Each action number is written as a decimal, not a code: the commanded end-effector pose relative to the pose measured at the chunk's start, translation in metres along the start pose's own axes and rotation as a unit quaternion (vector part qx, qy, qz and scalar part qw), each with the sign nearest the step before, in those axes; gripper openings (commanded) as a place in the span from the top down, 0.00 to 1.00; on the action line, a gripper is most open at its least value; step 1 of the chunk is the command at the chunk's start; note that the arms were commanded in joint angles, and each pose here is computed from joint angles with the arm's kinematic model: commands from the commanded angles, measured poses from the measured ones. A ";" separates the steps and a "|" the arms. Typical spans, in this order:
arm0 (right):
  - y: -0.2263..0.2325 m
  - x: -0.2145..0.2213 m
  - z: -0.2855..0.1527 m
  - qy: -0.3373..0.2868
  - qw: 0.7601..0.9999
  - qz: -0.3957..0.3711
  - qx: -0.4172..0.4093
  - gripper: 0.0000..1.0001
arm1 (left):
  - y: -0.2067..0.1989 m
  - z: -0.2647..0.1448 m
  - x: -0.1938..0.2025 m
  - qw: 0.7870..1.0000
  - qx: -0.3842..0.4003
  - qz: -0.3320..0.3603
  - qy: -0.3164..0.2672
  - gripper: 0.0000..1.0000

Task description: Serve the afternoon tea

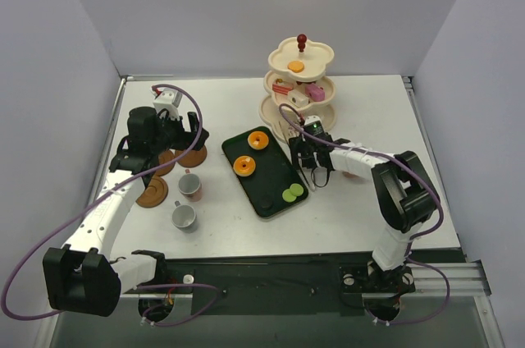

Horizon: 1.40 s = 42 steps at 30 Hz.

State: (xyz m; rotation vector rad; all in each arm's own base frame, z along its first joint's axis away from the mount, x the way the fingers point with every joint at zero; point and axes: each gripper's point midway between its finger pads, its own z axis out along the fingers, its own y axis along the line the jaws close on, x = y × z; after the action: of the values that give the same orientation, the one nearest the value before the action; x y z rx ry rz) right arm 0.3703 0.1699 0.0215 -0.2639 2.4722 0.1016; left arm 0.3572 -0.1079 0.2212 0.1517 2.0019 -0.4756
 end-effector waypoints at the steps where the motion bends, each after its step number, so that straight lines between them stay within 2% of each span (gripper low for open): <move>1: 0.000 -0.001 0.003 -0.024 0.999 -0.010 0.020 0.28 | -0.008 -0.002 -0.022 0.999 0.017 0.008 -0.028 0.06; 6: 0.002 0.007 0.009 -0.014 0.999 -0.026 0.031 0.29 | -0.009 -0.002 -0.022 0.999 0.017 0.008 -0.028 0.06; 13: 0.001 0.016 0.014 -0.008 0.997 -0.048 0.059 0.35 | -0.008 -0.001 -0.021 0.999 0.018 0.007 -0.027 0.06; 18: 0.001 0.011 -0.001 -0.013 0.996 -0.053 0.064 0.46 | -0.009 -0.001 -0.021 0.999 0.020 0.006 -0.027 0.06; 22: 0.002 -0.003 -0.029 -0.024 0.997 -0.046 0.060 0.54 | -0.010 -0.001 -0.022 0.999 0.020 0.006 -0.028 0.06; 31: 0.001 -0.012 -0.094 -0.015 0.998 -0.051 0.034 0.57 | -0.011 -0.003 -0.024 0.999 0.022 0.007 -0.033 0.06; 42: -0.004 -0.023 -0.110 -0.043 0.997 -0.061 0.032 0.55 | -0.012 -0.004 -0.023 0.999 0.023 0.006 -0.032 0.06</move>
State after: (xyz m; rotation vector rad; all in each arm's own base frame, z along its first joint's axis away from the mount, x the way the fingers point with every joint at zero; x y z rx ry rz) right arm 0.3199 0.1526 0.1019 -0.3616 2.4163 -0.0304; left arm 0.3561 -0.1111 0.2205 0.1575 2.0056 -0.4981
